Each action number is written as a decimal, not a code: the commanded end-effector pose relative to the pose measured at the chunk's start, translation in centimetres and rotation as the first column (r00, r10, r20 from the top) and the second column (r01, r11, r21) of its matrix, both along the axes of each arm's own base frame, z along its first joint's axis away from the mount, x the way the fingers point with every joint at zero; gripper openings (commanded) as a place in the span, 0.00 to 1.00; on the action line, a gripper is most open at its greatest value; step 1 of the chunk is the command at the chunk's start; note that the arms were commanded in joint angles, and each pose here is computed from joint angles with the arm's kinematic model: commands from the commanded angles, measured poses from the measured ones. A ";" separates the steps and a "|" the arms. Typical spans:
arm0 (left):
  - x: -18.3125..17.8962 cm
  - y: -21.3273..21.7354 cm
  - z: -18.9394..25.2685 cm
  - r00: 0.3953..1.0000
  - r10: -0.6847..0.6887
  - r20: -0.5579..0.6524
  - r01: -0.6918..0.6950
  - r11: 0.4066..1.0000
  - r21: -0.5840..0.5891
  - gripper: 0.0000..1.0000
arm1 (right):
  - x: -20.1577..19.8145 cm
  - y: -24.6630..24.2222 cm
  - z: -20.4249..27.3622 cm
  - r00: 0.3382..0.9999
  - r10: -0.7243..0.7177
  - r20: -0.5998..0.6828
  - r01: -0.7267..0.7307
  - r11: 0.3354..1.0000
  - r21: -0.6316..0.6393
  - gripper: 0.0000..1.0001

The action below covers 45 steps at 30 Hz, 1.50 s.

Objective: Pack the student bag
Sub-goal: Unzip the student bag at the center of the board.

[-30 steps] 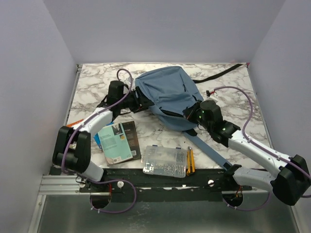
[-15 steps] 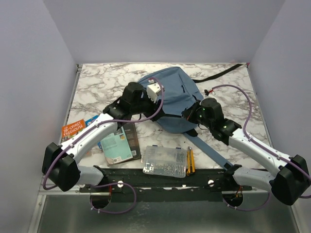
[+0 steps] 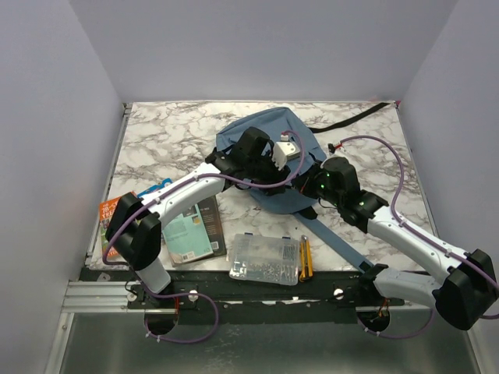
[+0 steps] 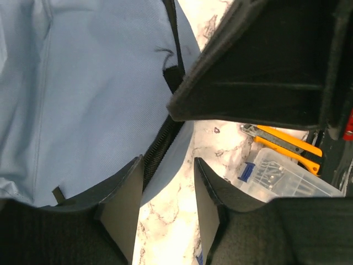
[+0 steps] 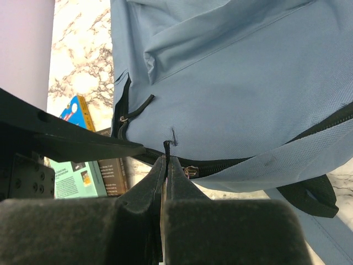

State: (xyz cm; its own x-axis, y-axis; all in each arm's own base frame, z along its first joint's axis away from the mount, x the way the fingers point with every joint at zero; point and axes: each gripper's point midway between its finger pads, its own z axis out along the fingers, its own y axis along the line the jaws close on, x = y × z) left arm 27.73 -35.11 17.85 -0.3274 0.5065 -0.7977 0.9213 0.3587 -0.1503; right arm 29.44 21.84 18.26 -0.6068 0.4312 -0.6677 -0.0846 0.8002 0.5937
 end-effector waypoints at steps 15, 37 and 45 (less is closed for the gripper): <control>2.5 -0.1 -2.2 0.997 0.076 0.004 -0.076 0.994 0.080 0.30 | 0.0 0.7 2.0 0.999 0.022 0.034 -0.025 0.998 0.064 0.00; 5.0 6.2 0.0 0.819 0.374 0.435 -0.405 0.914 -0.022 0.00 | 3.0 -9.8 -0.3 0.939 -0.318 -0.134 0.333 0.936 0.114 0.00; 5.1 7.5 2.3 0.748 0.468 0.471 -0.455 0.878 -0.149 0.00 | 10.1 -18.1 -3.1 0.906 -0.393 -0.160 0.409 0.908 0.087 0.00</control>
